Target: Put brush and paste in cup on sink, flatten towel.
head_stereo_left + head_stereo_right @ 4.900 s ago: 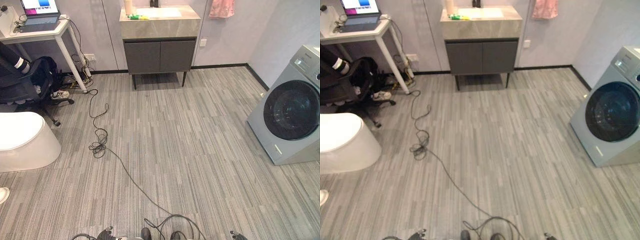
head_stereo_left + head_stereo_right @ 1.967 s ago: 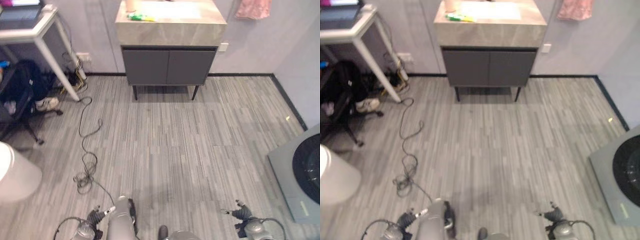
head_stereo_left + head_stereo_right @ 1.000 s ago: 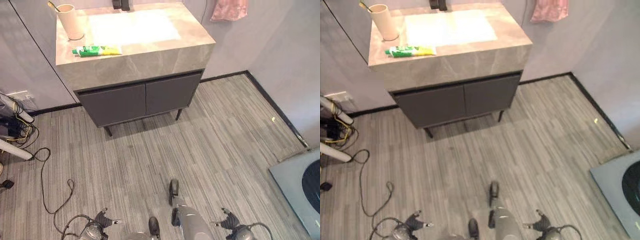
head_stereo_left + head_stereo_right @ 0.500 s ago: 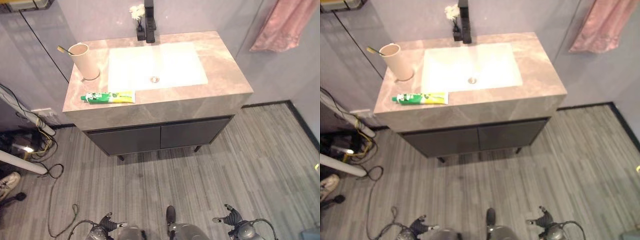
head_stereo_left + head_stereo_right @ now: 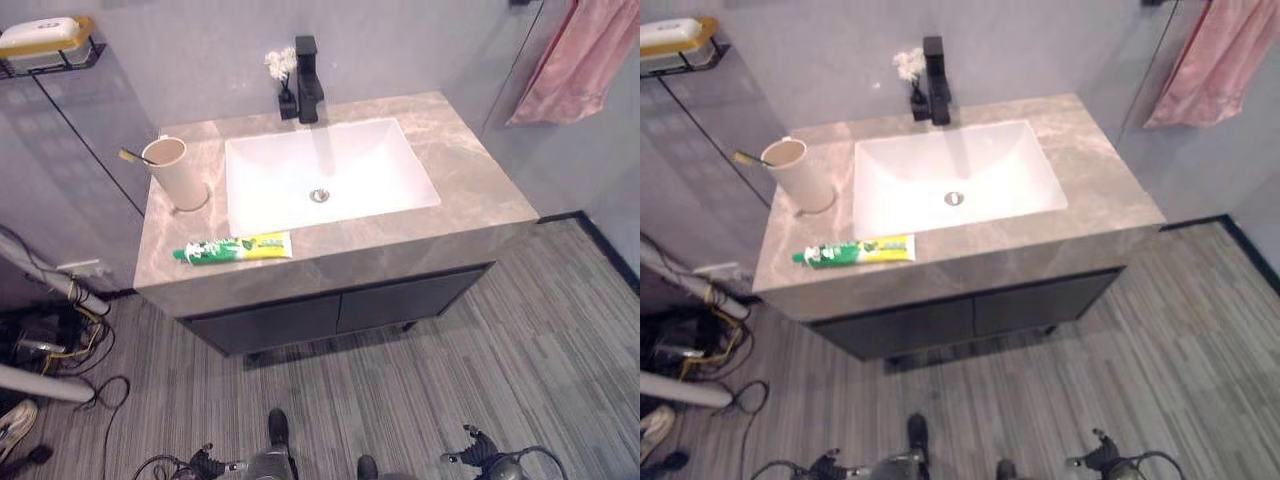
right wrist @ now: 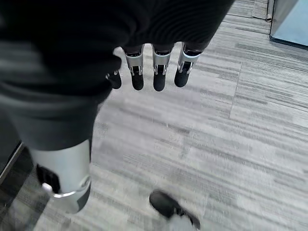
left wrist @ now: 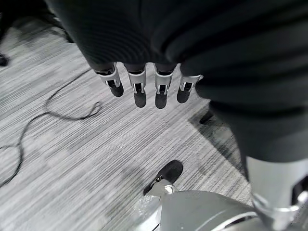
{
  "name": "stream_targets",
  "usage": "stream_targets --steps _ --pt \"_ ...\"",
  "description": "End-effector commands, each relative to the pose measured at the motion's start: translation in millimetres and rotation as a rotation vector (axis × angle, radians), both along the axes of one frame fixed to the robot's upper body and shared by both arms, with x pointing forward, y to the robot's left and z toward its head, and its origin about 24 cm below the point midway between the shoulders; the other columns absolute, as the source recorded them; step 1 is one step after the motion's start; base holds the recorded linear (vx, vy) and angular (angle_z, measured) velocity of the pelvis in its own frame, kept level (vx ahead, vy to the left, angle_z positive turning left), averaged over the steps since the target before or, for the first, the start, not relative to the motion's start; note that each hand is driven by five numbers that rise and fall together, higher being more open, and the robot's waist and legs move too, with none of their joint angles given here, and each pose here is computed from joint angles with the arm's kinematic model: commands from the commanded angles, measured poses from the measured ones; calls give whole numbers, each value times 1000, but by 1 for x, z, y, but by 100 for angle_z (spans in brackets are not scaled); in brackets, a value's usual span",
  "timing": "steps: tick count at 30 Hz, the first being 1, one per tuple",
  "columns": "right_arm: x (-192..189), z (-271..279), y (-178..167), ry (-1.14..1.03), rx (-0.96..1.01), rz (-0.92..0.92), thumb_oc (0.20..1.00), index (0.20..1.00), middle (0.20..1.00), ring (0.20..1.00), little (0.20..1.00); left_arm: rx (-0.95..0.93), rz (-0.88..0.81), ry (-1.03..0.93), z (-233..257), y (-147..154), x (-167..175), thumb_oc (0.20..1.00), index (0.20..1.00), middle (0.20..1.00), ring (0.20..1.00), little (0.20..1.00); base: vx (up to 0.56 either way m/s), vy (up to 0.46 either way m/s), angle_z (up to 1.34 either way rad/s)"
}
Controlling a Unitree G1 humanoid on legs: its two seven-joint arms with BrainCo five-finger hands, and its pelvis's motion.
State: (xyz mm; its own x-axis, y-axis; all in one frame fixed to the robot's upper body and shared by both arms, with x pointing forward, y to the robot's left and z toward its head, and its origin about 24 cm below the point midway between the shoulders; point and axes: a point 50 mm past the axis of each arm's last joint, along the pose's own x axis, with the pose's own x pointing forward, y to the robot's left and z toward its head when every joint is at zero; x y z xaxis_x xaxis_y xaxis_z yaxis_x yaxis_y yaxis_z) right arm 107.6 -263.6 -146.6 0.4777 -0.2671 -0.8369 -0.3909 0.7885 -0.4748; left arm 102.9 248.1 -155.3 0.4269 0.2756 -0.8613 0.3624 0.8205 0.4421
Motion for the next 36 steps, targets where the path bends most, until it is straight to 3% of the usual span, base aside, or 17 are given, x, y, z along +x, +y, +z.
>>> stream_targets --steps 1,12,17,22,30,36 --pt "15 9 -11 -57 -11 -12 1000 1000 1000 1000 1000 16 -72 2 2 0 5 1000 1000 1000 1000 1000 148 264 -1" --pt "60 26 16 -233 72 112 1000 1000 1000 1000 1000 37 -58 -62 11 14 20 1000 1000 1000 1000 1000 127 63 -15" --pt "56 27 18 -229 76 169 1000 1000 1000 1000 1000 43 -49 -43 9 16 13 1000 1000 1000 1000 1000 134 -211 37" --pt "42 21 3 -184 38 83 1000 1000 1000 1000 1000 5 -35 -90 9 7 20 1000 1000 1000 1000 1000 76 -170 18" --pt "36 17 -5 -156 1 23 1000 1000 1000 1000 1000 -29 -142 -164 11 -15 38 1000 1000 1000 1000 1000 40 -30 64" --pt "48 22 -7 -157 -56 162 1000 1000 1000 1000 1000 -36 -333 -246 21 -11 34 1000 1000 1000 1000 1000 60 86 36"
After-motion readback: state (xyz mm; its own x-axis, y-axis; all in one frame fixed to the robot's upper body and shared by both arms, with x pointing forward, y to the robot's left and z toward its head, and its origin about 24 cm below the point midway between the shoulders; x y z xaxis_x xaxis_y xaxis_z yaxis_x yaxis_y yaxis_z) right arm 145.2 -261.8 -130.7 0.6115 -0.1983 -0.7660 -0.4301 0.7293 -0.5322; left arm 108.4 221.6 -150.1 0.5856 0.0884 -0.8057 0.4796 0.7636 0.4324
